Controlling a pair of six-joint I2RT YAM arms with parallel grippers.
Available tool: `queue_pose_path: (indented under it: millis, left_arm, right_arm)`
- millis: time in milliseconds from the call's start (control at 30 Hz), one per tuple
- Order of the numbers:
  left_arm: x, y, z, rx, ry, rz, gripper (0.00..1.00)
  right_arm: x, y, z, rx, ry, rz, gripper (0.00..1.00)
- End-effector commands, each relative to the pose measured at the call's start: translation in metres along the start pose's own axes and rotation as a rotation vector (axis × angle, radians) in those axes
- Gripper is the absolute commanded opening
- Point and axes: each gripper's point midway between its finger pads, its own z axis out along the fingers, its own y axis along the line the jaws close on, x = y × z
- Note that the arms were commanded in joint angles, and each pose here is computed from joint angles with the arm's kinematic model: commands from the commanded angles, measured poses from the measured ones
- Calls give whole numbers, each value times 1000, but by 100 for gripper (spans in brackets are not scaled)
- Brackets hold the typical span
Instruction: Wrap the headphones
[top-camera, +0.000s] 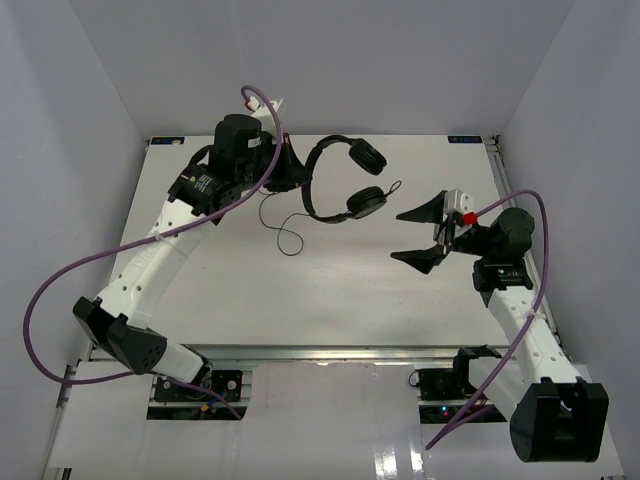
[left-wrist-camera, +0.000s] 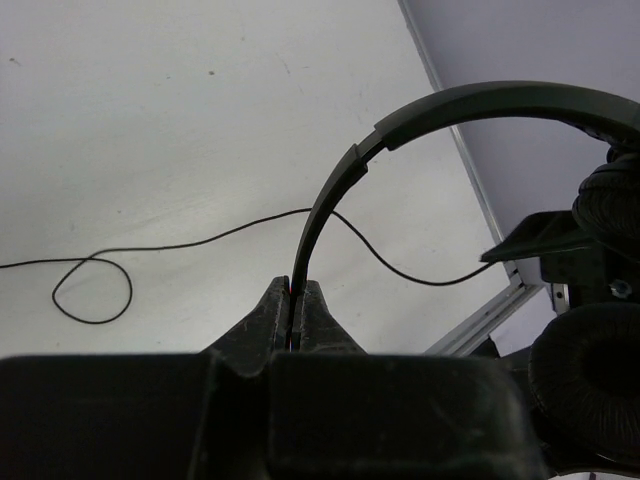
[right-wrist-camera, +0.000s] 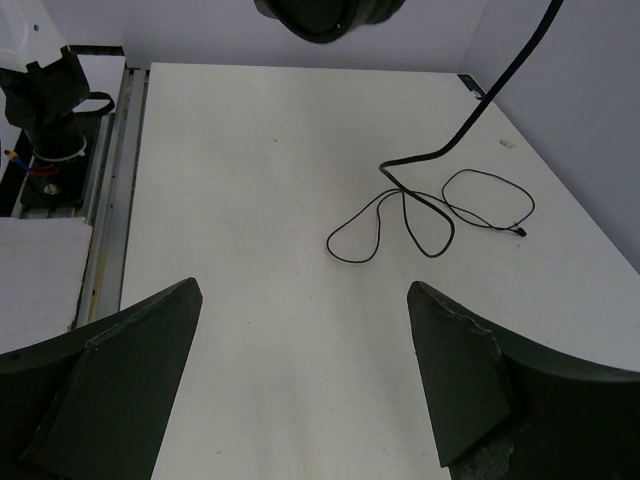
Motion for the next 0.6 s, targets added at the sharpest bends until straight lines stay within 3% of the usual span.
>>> queue_pose_path:
  millis: [0,400,500,567]
  left_arm:
    - [-37,-55,-29,149,-92,-25,0]
    - [-72,-98,-67,255,-157,-39,0]
    - [-79,-101,-77,260,-184,-33,0]
    - [-81,-99,-80,241,-195,-30,0]
  right_arm:
    - [-18,-21,12,30,-43,-65,90]
    - [-31,-48,49,42,-155,22,90]
    - [-38,-31,54,-45,-188,118,91]
    - [-41,-10,55,-125,-208,95,93]
